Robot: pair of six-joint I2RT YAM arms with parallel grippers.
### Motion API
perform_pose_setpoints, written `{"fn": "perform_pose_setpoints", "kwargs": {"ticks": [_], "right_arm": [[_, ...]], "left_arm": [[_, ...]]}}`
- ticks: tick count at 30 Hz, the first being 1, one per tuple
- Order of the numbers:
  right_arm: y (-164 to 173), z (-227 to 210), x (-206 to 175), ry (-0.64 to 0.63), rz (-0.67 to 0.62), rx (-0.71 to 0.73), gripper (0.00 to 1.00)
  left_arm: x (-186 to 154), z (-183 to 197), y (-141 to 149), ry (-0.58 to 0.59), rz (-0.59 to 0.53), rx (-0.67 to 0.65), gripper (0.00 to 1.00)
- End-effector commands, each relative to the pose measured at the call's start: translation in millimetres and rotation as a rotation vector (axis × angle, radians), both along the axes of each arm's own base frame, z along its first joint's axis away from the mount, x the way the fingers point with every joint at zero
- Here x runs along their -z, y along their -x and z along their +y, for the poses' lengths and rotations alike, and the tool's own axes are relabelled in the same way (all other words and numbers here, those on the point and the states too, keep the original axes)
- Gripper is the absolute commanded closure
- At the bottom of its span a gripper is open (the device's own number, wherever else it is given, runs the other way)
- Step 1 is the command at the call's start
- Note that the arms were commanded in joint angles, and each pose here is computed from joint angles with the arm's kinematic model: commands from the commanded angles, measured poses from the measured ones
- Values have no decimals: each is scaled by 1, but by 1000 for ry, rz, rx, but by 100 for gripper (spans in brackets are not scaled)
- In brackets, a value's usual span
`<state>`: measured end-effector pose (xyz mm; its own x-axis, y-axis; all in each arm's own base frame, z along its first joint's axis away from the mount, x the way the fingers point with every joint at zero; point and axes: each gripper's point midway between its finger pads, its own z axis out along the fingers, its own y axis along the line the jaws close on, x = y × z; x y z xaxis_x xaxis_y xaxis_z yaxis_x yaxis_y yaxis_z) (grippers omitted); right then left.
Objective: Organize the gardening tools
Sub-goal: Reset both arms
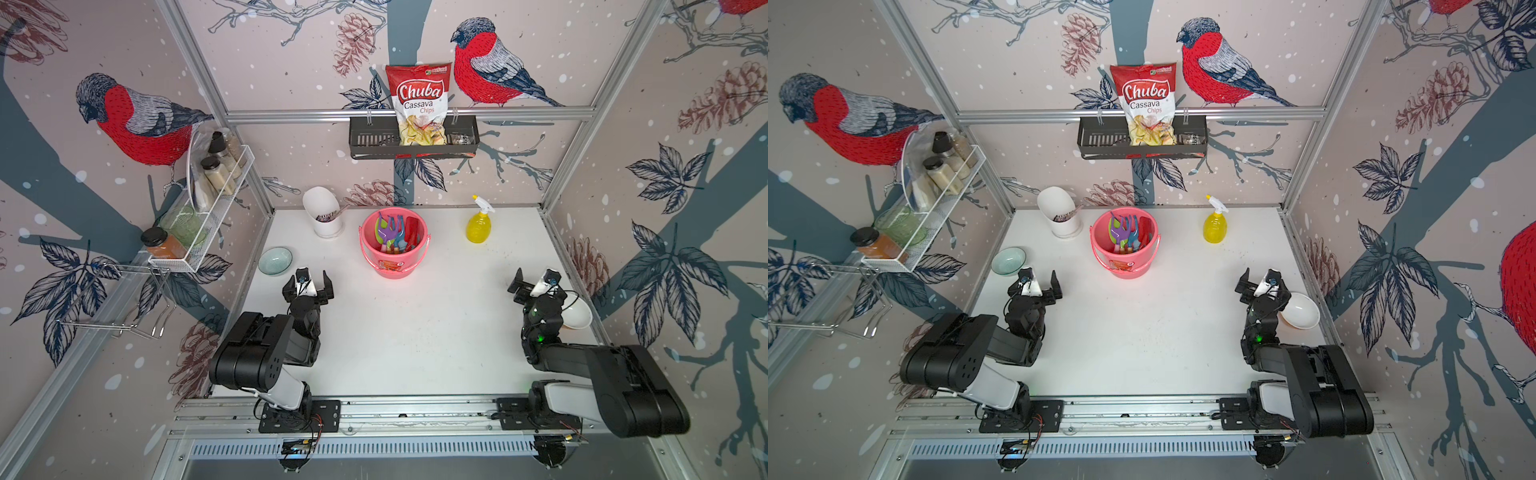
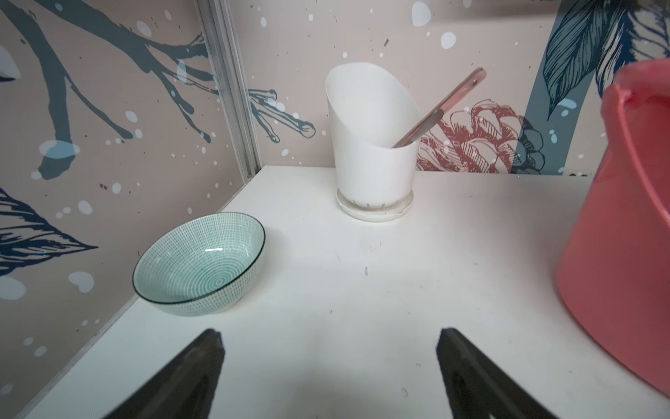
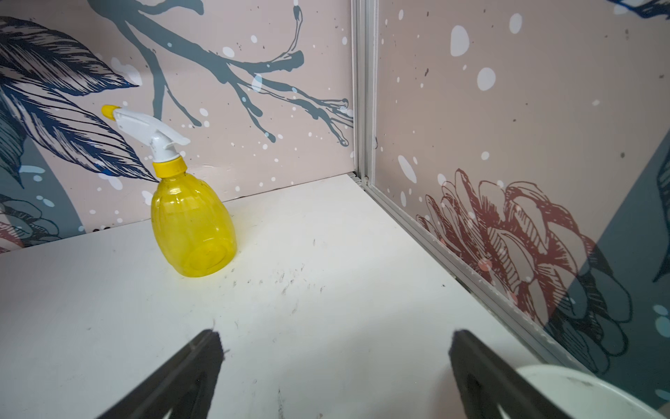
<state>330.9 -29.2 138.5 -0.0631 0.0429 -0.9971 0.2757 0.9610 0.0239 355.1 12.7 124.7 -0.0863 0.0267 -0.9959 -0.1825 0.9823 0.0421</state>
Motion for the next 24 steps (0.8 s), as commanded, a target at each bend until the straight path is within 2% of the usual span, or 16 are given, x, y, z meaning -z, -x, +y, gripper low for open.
{"fn": "perform_pose_setpoints", "kwargs": {"ticks": [1, 6, 10, 14, 24], "right_arm": [[1, 11, -16, 17, -106, -56, 0], [1, 14, -14, 51, -129, -40, 0], [-6, 11, -7, 30, -75, -26, 0], [-22, -5, 2, -9, -15, 65, 0], [-23, -6, 3, -11, -12, 63, 0]], "left_arm": [[-15, -2, -1, 0, -62, 17, 4], [-15, 1, -4, 4, -57, 0, 4], [-13, 5, -7, 11, -44, -26, 4], [-11, 6, -11, 11, -26, -37, 4], [-10, 9, -12, 15, -21, -55, 3]]}}
